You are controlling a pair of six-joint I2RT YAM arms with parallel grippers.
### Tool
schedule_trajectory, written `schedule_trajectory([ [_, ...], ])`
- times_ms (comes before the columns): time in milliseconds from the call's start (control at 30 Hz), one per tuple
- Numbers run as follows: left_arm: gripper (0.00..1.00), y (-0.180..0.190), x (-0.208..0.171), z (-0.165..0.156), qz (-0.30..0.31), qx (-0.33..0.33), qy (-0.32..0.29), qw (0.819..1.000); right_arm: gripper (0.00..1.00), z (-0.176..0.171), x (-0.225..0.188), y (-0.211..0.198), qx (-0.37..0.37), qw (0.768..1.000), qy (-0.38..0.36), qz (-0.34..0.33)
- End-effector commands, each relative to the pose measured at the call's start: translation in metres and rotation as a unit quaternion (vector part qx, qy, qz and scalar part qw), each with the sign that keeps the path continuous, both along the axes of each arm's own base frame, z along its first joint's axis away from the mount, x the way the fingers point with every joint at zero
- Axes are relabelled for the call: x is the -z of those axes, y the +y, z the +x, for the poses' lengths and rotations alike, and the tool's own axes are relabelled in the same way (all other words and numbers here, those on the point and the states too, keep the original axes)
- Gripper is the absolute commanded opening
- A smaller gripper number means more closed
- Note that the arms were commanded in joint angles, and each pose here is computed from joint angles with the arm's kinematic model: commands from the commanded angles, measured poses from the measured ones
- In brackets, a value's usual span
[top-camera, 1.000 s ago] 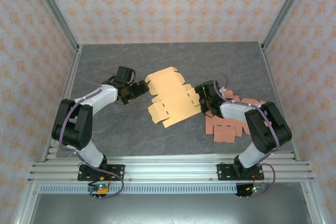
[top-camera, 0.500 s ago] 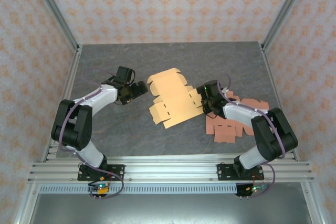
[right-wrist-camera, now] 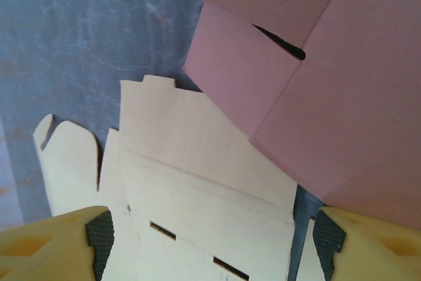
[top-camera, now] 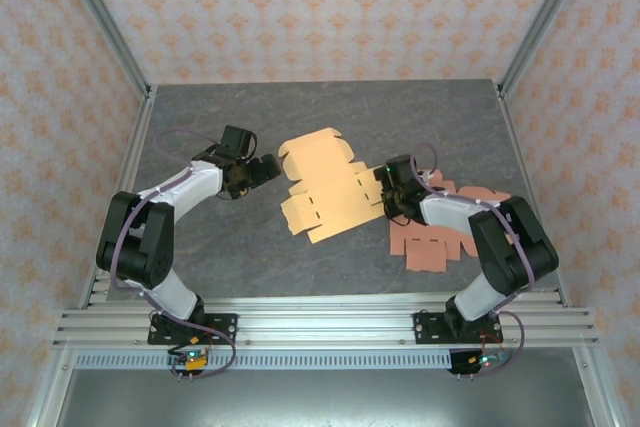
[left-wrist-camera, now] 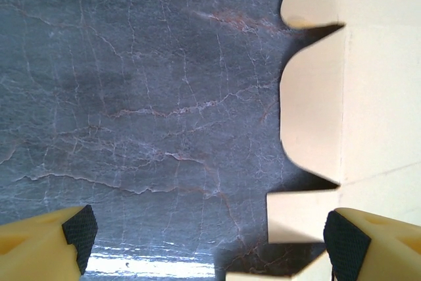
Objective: Fold the paper box
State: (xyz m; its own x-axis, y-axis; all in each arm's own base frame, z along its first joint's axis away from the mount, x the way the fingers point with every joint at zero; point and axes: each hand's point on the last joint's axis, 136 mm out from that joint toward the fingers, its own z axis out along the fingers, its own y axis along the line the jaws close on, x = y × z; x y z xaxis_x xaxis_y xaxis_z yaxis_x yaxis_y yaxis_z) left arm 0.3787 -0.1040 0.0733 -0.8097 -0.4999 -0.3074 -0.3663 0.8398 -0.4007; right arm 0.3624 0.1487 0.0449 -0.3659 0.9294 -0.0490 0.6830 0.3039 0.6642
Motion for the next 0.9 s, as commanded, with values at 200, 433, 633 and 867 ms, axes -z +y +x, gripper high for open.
schedule_trajectory([
  [200, 0.93, 0.005, -0.018, 0.002, 0.013, 0.000, -0.020, 1.000, 0.80, 0.019, 0.000, 0.020, -0.022, 0.999, -0.005, 0.026],
  [433, 0.93, 0.003, -0.013, 0.000, -0.001, -0.007, -0.023, 1.000, 0.82, 0.031, -0.010, 0.030, -0.048, 0.998, -0.014, 0.027],
  [633, 0.93, 0.010, -0.019, -0.002, 0.012, -0.020, -0.032, 0.999, 0.84, 0.032, -0.015, 0.061, -0.080, 0.992, -0.005, 0.096],
  [867, 0.93, 0.019, -0.019, -0.006, 0.028, -0.036, -0.034, 0.998, 0.82, 0.042, -0.023, 0.067, -0.095, 0.991, -0.024, 0.096],
])
